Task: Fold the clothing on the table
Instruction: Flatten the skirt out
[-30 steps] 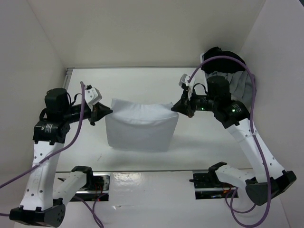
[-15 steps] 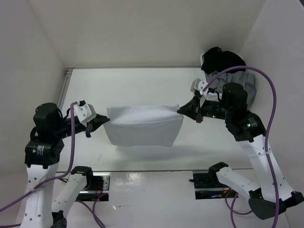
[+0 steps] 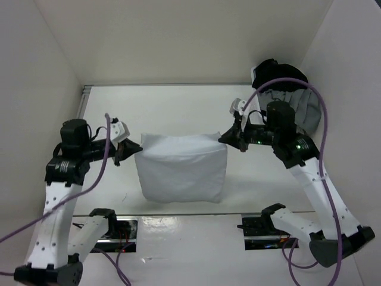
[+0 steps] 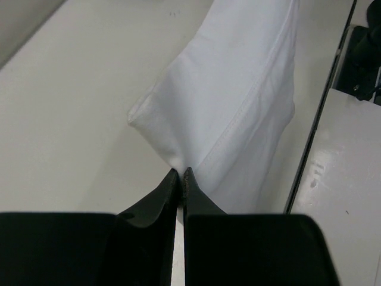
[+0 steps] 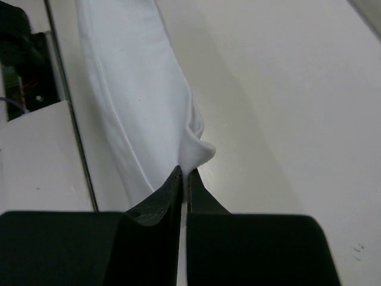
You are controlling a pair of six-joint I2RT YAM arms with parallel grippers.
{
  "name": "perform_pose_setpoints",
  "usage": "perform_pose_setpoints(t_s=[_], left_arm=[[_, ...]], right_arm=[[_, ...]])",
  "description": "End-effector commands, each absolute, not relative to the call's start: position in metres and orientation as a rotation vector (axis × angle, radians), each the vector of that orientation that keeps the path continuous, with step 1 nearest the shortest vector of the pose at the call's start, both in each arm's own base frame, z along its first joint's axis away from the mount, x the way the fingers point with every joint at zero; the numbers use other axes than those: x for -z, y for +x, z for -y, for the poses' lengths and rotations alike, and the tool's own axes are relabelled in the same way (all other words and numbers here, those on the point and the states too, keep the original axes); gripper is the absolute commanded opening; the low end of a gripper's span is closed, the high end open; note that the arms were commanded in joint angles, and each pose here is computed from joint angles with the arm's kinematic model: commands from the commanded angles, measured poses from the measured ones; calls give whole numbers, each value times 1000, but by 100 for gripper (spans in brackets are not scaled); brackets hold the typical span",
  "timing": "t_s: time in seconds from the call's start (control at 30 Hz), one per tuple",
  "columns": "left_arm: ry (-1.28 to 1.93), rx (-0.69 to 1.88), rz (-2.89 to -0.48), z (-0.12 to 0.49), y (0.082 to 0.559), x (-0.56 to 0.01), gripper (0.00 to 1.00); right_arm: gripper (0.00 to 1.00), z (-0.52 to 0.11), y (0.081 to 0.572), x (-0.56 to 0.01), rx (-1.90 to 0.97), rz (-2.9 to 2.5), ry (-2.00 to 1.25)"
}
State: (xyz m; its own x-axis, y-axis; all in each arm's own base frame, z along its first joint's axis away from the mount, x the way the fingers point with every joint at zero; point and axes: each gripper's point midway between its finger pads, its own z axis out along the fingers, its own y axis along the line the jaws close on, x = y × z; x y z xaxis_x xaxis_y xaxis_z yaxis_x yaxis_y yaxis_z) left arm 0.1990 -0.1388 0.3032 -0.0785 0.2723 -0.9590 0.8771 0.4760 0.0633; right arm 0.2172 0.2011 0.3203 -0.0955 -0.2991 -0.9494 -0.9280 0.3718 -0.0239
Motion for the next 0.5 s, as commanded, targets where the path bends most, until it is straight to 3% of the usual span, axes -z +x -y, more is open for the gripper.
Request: perform_pose_setpoints(t_s=[0.0,0.17,0.47], left_arm=[[1006,627,-1638,133,243,-286,0],[933,624,-1747,128,312,-245,0],[836,590,-1877,116,411,-197,0]], right_arm=[[0,-202,271,-295,-672,-1680,-1053],[0,-207,334,-243,-610,-1824,-1012],[0,-199,423,-204,-521,-1901,-916]])
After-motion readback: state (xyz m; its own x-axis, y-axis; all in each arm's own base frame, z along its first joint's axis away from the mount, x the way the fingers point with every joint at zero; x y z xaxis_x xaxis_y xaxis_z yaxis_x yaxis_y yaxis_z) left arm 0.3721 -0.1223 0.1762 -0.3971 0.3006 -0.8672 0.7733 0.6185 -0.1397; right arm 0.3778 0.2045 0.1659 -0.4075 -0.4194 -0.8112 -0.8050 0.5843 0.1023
